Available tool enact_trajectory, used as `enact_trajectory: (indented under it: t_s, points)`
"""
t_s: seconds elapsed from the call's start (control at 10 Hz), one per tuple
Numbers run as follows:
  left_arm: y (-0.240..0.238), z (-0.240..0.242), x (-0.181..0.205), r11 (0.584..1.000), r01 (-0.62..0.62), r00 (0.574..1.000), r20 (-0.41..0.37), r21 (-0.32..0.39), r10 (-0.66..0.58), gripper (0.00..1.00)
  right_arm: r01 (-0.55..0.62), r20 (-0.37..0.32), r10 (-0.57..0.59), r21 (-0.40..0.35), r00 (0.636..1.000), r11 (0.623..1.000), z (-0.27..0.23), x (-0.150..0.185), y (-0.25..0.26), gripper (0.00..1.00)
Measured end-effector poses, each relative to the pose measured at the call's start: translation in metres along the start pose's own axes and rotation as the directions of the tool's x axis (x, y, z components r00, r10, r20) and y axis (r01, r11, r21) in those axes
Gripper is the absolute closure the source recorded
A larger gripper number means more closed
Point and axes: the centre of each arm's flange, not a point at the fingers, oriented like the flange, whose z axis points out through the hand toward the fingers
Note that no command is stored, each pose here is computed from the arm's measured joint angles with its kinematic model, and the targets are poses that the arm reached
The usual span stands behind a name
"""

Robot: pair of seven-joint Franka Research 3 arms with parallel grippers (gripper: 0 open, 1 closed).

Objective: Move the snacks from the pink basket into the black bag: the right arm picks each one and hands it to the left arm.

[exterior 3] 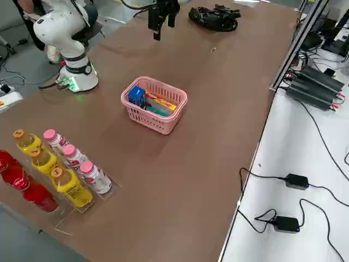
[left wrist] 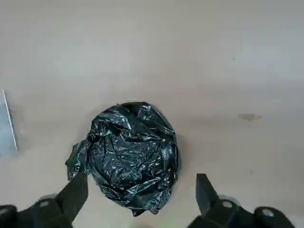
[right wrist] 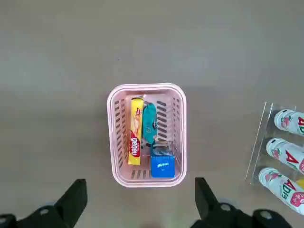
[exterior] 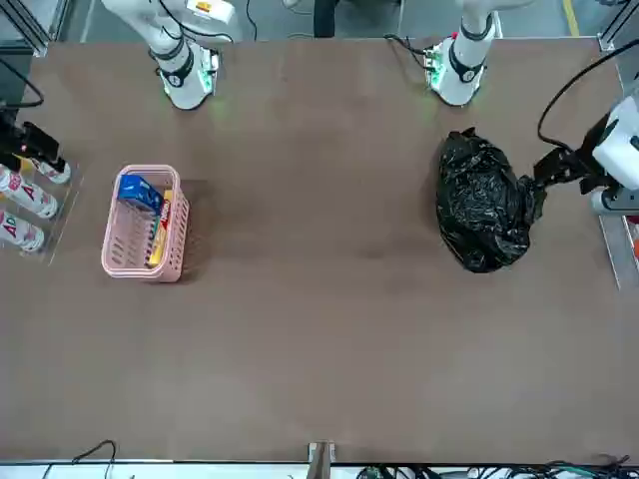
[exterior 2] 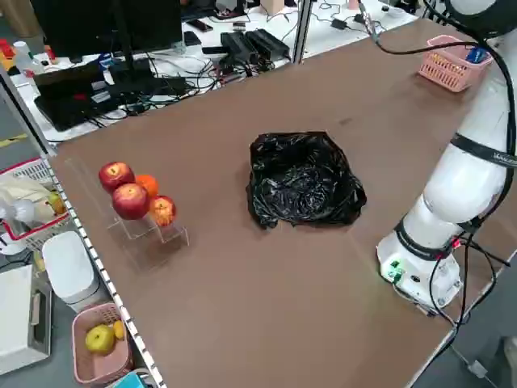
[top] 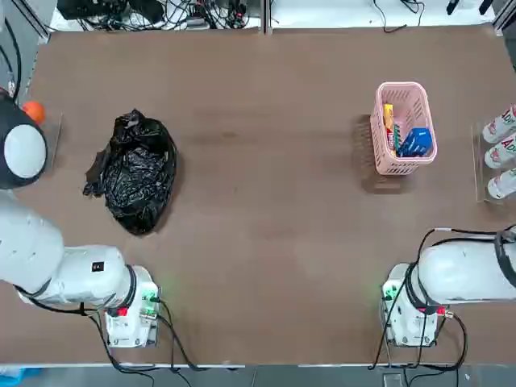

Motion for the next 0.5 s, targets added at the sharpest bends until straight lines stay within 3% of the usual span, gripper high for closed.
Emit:
enact_trajectory:
  t_s: [0.5]
  points:
    - [-0.021, -0.004, 0.003, 1.0, 0.018, 1.0, -0.019, -0.004, -0.018, 0.0, 0.001, 0.007, -0.001, 0.0, 1.0, 1.0, 0.003, 0.0, 0.0, 0.0]
